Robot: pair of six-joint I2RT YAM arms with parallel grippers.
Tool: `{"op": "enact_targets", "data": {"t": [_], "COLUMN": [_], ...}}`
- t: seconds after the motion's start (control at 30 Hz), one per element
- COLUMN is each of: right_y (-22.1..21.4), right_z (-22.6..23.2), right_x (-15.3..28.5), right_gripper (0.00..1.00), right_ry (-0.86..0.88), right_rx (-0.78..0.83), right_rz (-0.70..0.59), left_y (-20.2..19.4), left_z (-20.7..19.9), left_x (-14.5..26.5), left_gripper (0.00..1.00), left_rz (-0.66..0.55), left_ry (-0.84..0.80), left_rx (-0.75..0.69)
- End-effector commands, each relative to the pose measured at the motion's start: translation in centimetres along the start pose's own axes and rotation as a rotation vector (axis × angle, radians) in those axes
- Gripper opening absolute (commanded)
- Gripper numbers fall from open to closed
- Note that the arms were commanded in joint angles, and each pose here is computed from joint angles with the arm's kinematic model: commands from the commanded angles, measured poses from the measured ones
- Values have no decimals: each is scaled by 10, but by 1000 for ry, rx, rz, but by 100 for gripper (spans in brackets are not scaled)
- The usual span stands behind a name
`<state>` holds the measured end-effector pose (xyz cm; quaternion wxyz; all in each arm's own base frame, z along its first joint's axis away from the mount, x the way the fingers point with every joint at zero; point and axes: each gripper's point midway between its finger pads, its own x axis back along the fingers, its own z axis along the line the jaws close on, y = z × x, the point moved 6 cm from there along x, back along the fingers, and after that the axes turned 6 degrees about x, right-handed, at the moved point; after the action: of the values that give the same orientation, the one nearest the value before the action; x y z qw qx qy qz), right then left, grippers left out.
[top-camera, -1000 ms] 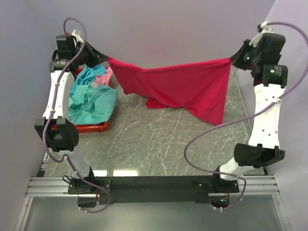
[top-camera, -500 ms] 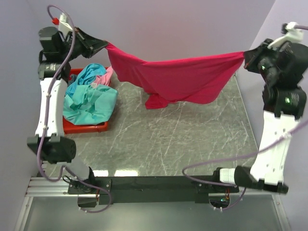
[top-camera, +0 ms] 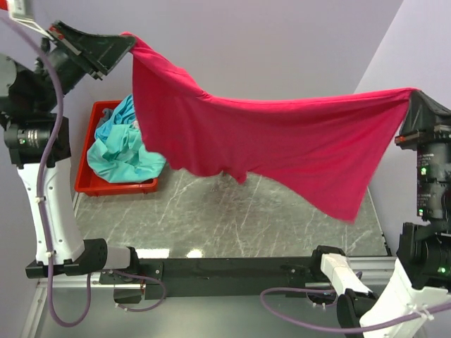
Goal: Fold and stack the t-shirts
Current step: Flatten the tshirt out
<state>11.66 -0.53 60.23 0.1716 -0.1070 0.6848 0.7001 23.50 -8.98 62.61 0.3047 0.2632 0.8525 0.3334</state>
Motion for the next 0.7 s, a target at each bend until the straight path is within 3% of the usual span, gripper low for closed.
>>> {"op": "enact_targets", "data": {"t": [0.0, 0.1, 0.2, 0.43, 0.5, 0.67], "right_y": [12, 8, -17, -115, -133, -173], "right_z": [-7, -9, -11, -19, -21, -27], "right_x": [-5, -9, -26, -82, -94, -132], "right_gripper": [0, 0, 0, 0, 0, 0], "right_ry": [-52, -64, -59, -59, -62, -58], "right_rx": [32, 39, 24, -16, -23, -57], "right_rz": [-68, -58, 8, 220, 257, 317], "left_y": [14, 16, 8, -23, -39, -38], "left_z": [-35, -30, 5, 114, 125, 158], "left_x": [5, 0, -12, -62, -82, -118], "left_gripper": [1, 1, 1, 1, 1, 0], "left_rz": [-49, -58, -44, 52, 111, 114], "left_ry": [-106, -134, -95, 77, 83, 104], "left_rx": [-43, -27, 16, 102, 117, 101]}}
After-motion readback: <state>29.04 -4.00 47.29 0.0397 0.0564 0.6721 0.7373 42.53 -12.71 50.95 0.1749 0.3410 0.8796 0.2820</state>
